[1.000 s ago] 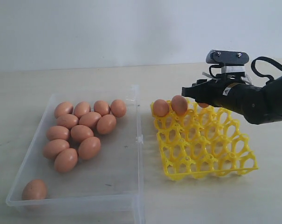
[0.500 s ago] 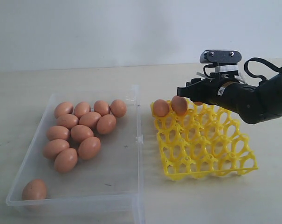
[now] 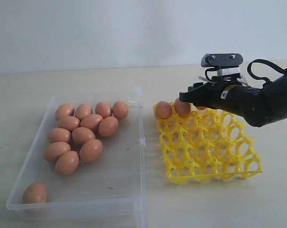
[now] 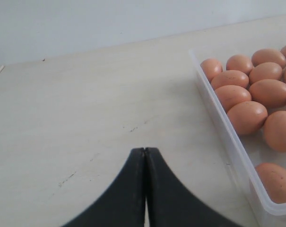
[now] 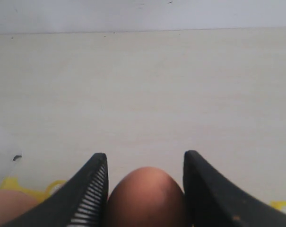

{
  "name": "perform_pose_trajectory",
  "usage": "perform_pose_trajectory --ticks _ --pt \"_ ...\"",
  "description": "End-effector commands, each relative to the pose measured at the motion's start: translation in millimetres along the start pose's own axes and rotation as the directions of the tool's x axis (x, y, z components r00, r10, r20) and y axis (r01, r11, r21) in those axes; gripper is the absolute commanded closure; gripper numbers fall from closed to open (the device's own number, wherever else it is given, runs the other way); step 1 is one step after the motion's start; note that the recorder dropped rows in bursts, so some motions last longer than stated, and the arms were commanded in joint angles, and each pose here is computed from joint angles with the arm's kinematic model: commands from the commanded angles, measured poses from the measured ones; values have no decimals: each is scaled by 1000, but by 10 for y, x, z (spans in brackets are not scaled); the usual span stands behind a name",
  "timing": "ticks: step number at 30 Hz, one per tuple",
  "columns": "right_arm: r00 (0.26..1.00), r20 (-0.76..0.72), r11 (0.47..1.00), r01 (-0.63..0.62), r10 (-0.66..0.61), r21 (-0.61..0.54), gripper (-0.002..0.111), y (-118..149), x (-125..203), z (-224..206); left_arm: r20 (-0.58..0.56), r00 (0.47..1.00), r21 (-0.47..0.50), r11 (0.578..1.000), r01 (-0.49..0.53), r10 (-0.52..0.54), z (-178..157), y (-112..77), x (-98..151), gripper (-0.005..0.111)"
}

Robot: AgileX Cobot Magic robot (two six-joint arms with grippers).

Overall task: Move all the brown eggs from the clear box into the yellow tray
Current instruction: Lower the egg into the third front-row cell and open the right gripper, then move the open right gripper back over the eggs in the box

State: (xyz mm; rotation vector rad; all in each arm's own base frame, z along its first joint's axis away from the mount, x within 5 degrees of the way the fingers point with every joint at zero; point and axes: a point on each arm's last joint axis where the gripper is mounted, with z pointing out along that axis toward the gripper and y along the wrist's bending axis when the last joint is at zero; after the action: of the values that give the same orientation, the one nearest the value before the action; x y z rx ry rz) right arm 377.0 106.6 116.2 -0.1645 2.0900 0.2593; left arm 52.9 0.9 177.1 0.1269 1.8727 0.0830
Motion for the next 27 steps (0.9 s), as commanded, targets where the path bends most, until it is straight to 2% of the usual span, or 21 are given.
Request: perform_pose_trajectory --ticks 1,15,23,27 --pt "1000 6 1000 3 -3 1 61 -17 -24 5 16 1000 4 1000 5 -5 -8 -1 -20 107" --pt "1000 -25 1000 5 -5 6 54 -17 -27 -19 16 1000 4 1000 5 -5 -8 -1 -20 107" --pt "999 37 999 -31 30 9 54 24 -396 -295 16 1000 4 1000 5 -5 -8 -1 -20 107" --pt "997 2 997 -80 80 16 54 63 -616 -499 16 1000 4 1000 5 -5 -8 -1 -20 107"
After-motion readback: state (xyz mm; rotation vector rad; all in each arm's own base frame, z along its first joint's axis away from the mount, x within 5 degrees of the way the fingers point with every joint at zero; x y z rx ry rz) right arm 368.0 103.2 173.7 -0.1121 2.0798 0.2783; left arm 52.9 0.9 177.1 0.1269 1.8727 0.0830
